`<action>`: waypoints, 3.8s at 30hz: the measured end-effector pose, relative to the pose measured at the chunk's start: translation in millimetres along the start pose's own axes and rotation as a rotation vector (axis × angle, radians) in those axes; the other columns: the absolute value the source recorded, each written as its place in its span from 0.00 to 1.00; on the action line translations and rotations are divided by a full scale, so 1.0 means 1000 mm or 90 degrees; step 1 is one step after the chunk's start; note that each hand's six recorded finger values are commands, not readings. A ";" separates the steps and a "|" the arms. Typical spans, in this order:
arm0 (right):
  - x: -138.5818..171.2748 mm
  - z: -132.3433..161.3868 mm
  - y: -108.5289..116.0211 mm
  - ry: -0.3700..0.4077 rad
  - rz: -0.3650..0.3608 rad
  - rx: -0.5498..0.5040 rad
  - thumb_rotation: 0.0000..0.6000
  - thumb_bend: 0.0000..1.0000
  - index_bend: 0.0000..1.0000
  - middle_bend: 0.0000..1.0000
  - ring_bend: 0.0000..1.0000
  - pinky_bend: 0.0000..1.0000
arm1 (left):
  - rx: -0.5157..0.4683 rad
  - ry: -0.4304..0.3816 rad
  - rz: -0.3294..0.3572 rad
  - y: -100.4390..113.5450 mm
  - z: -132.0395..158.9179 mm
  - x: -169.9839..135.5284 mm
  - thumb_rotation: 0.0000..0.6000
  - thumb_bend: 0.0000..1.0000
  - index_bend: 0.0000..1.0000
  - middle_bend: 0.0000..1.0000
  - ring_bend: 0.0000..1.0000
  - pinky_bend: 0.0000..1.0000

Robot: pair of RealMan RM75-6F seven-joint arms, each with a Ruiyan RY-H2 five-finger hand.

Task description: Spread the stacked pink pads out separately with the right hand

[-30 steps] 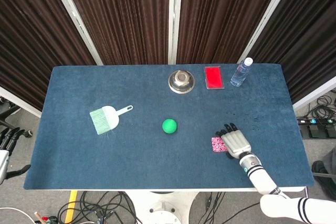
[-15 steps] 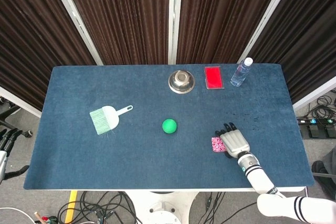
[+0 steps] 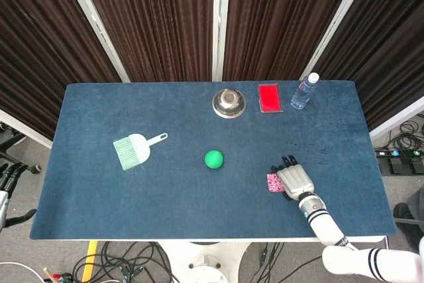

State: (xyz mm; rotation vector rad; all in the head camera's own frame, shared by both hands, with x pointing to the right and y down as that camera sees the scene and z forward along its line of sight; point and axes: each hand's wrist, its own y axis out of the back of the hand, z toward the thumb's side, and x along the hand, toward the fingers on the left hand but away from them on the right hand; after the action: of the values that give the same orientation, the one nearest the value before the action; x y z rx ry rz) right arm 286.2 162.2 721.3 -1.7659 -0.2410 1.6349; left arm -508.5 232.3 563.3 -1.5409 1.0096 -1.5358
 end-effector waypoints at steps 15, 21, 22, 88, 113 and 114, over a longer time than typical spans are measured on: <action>-0.002 0.000 -0.003 -0.006 0.001 0.011 1.00 0.22 0.23 0.30 0.00 0.00 | 0.002 0.004 -0.009 -0.007 -0.001 -0.001 1.00 0.00 0.11 0.07 0.01 0.20; -0.003 0.001 -0.004 -0.008 0.003 0.015 1.00 0.24 0.25 0.30 0.00 0.00 | 0.001 0.006 -0.010 -0.008 -0.002 -0.001 1.00 0.00 0.11 0.07 0.01 0.20; -0.003 0.001 -0.004 -0.009 0.002 0.015 1.00 0.24 0.25 0.31 0.00 0.00 | 0.000 0.006 -0.010 -0.008 -0.003 -0.002 1.00 0.00 0.11 0.07 0.01 0.20; -0.088 -0.012 0.037 -0.045 -0.088 0.003 1.00 0.19 0.14 0.21 0.00 0.00 | 0.005 0.026 -0.014 -0.004 -0.015 -0.008 1.00 0.00 0.11 0.07 0.01 0.20; -0.015 -0.010 0.056 0.010 -0.100 -0.034 1.00 0.11 0.09 0.25 0.00 0.00 | 0.001 0.019 -0.016 -0.005 -0.012 -0.007 1.00 0.00 0.12 0.07 0.01 0.20; -0.007 -0.013 0.050 0.009 -0.087 -0.035 1.00 0.11 0.09 0.25 0.00 0.00 | 0.001 0.018 -0.016 -0.005 -0.012 -0.008 1.00 0.00 0.12 0.07 0.01 0.20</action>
State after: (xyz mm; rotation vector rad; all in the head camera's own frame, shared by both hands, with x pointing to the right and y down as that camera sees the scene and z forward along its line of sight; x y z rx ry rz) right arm 281.0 116.8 696.0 -1.7619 -0.3954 1.5306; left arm -520.0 241.7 565.0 -1.5400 1.0079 -1.5802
